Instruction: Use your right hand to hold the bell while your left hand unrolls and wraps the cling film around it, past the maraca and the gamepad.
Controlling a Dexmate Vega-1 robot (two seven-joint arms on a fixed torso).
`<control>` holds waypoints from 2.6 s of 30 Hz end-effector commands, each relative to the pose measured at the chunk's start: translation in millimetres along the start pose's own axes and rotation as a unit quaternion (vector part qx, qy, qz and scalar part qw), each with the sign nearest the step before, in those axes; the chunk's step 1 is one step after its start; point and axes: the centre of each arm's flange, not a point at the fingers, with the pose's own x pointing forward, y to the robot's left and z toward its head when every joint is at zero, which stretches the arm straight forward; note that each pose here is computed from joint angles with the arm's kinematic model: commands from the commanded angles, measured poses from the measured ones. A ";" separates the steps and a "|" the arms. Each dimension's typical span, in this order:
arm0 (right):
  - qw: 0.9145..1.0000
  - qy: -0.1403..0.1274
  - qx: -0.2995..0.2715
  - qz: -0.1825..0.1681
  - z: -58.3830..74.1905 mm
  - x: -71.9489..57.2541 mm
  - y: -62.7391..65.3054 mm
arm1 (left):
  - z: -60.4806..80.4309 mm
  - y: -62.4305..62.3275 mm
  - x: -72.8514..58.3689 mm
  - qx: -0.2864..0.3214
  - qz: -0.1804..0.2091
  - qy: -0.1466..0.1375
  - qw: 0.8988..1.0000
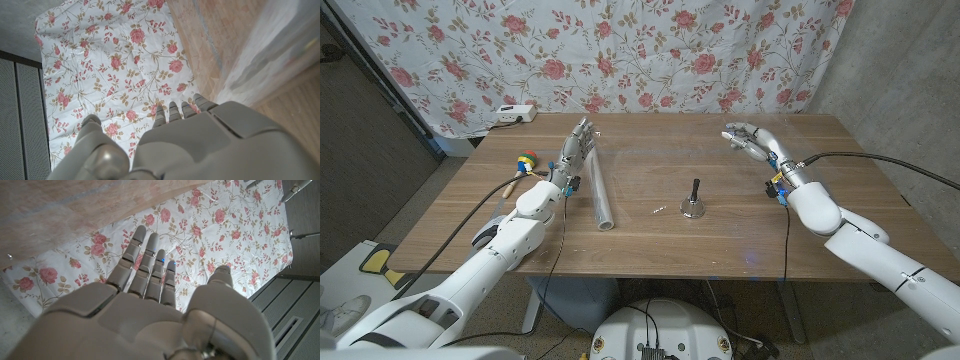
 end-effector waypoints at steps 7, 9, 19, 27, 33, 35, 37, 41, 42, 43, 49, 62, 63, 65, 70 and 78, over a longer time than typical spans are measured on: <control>0.998 -0.012 -0.062 0.014 9.3 -7.6 -2.9 | -1.2 -5.8 4.4 0.001 -0.004 0.004 1.000; 0.997 -0.014 -0.072 0.017 10.9 -7.7 -3.4 | -1.9 -6.3 4.7 0.002 -0.004 0.003 1.000; 0.994 -0.034 -0.099 0.004 15.0 -11.0 -2.4 | -4.8 -7.3 3.1 -0.003 0.000 0.006 1.000; 0.993 -0.039 -0.107 0.011 16.5 -13.5 2.4 | -6.5 -9.3 1.1 -0.004 -0.003 0.009 1.000; 0.990 -0.054 -0.132 0.016 24.1 -14.5 6.7 | -7.5 -8.6 -0.2 -0.006 0.000 0.011 1.000; 0.989 -0.057 -0.138 0.016 26.5 -14.9 8.6 | -7.8 -9.1 -0.9 -0.003 -0.002 0.012 1.000; 0.988 -0.061 -0.145 0.016 28.2 -15.3 10.0 | -9.8 -10.6 -2.4 -0.008 -0.002 0.013 1.000; 0.987 -0.062 -0.149 0.017 29.3 -17.2 11.6 | -11.5 -11.3 -3.9 -0.010 -0.003 0.016 1.000; 0.987 -0.063 -0.149 0.018 29.7 -17.8 11.9 | -11.3 -11.1 -4.4 -0.008 -0.002 0.016 1.000; 0.987 -0.063 -0.148 0.019 30.1 -18.3 12.0 | -11.2 -11.0 -4.4 -0.009 -0.003 0.016 1.000; 0.986 -0.067 -0.154 0.023 33.6 -21.3 14.1 | -9.1 -10.1 -4.1 -0.006 -0.003 0.013 1.000; 0.981 -0.072 -0.175 0.037 38.2 -24.6 18.0 | -8.9 -11.6 -6.9 -0.009 -0.002 0.014 1.000; 0.981 -0.072 -0.174 0.037 38.2 -24.8 18.0 | -8.7 -11.4 -7.3 -0.008 -0.003 0.013 1.000; 0.982 -0.074 -0.171 0.038 38.7 -25.0 18.2 | -8.8 -11.2 -7.9 -0.008 -0.002 0.015 1.000; 0.980 -0.075 -0.177 0.045 40.8 -25.2 19.4 | -9.0 -11.6 -8.7 -0.011 -0.003 0.015 1.000; 0.978 -0.078 -0.190 0.041 42.6 -25.9 20.8 | -7.1 -13.0 -9.0 -0.009 -0.005 0.014 1.000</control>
